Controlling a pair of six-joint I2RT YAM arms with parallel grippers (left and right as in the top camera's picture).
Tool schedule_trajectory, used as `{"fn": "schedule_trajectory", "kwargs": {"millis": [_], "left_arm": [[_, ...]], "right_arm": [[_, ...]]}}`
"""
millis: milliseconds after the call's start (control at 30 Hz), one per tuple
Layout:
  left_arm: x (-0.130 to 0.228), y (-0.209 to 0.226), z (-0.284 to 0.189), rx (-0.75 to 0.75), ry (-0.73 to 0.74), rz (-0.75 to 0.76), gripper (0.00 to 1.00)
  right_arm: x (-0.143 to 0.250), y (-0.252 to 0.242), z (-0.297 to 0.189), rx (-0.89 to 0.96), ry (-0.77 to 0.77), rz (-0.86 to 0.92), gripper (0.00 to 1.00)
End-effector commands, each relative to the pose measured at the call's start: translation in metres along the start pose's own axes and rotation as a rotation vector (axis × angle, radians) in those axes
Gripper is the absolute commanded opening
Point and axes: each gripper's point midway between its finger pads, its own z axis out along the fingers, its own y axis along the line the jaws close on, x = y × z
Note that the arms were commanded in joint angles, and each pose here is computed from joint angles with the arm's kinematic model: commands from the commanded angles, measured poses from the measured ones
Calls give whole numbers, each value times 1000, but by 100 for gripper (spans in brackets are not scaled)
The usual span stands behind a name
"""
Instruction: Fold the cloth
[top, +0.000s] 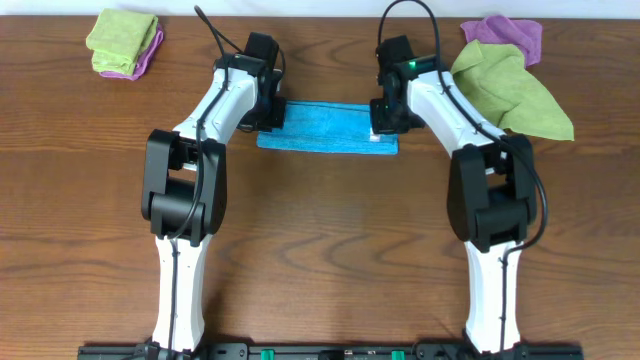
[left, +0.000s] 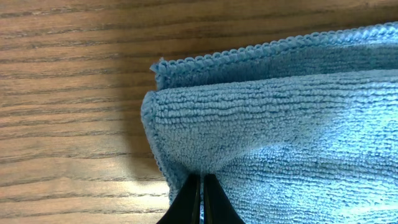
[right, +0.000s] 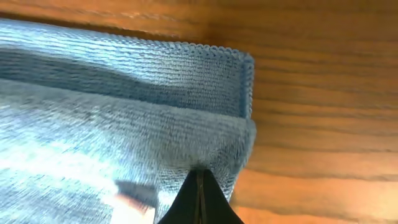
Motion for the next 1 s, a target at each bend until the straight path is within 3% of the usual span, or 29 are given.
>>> {"fn": "schedule_trajectory", "kwargs": {"millis": [0,100,233,467,667,767,967], "left_arm": [[38,7,36,-16,138,11,6],[42,7,36,-17,154,3,5],[47,6,35,-21,175,-34,6],[52,1,34,9,197,-54,6],[51,-4,34,35,195,-60,6],[51,-6,35,35,195,-59,6],[51,-9,35,35,192,-59,6]], "right_arm": [[-14,-1,-45,-40,-89,26,4],[-25,-9,-78,-50,-160,34,42],[-26,-22,-105,-197,-171,32,65],[-2,-43,-114,-584,-88,44,67],[25,-42,-76,-665,-40,66,81],[24,-36,-51,-697,-77,108,95],[23,-26,-15,-784,-49,186,91]]}}
